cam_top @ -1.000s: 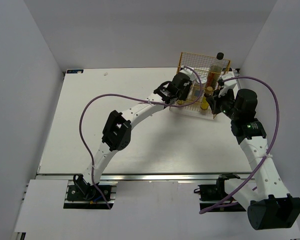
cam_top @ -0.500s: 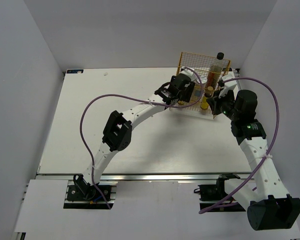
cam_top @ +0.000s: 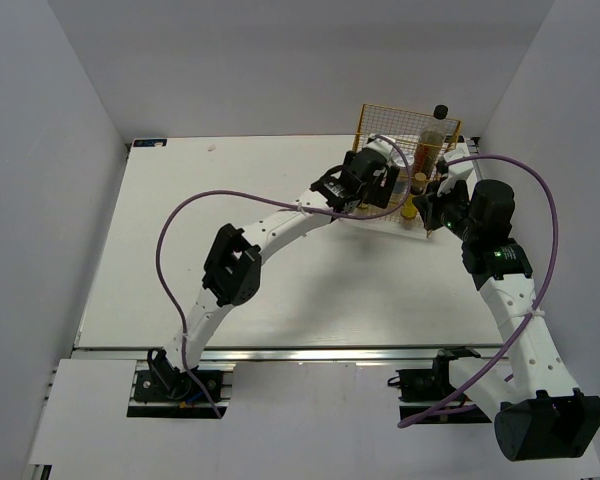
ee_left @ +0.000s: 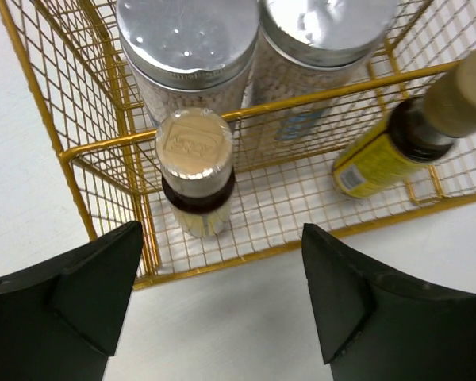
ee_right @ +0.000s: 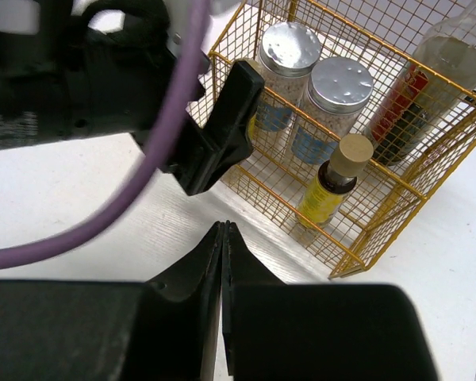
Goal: Organize the condiment bottles
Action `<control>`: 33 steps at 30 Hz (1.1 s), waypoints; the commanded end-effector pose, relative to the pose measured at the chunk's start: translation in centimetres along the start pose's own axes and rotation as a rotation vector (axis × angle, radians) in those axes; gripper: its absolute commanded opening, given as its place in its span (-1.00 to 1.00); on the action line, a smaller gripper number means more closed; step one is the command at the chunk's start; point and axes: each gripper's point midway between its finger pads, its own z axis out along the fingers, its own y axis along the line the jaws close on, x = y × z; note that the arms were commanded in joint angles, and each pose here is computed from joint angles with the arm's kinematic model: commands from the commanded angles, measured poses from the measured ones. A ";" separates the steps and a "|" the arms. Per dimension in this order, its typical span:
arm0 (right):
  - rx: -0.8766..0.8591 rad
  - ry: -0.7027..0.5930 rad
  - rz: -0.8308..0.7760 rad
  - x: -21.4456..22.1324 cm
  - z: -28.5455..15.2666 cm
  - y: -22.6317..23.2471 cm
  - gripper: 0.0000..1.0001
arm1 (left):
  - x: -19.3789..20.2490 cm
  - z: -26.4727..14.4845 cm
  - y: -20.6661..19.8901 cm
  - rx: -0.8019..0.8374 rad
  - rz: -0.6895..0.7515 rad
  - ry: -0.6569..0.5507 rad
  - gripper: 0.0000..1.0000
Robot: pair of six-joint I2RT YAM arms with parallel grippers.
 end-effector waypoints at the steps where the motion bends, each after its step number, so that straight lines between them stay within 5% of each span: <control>1: -0.003 -0.055 -0.019 -1.6 -0.5 0.1 -0.91 | -7.4 -6.4 -0.7 0.058 -0.046 -0.137 0.83; 10: -0.009 -0.048 -0.040 -2.1 -0.9 0.2 -0.58 | -6.7 -11.7 0.9 0.054 -0.117 -0.124 0.96; 16: -0.123 0.046 -0.036 -1.1 -1.2 1.9 0.38 | -6.0 -19.3 3.6 0.067 -0.147 -0.158 0.96; 19: -0.198 0.091 0.000 -0.9 -1.6 3.3 0.52 | -4.6 -23.1 5.6 0.053 -0.175 -0.172 0.96; 20: -0.207 0.095 0.008 -1.0 -1.7 3.5 0.78 | -5.6 -24.6 6.0 0.053 -0.187 -0.204 0.96; 22: -0.217 0.117 0.034 -0.7 -2.1 3.9 0.79 | -2.0 -25.0 7.2 0.016 -0.202 -0.146 0.96; 33: -0.109 0.184 0.203 -1.6 -2.2 2.7 0.79 | 0.2 -31.9 12.1 -0.084 -0.316 -0.233 0.96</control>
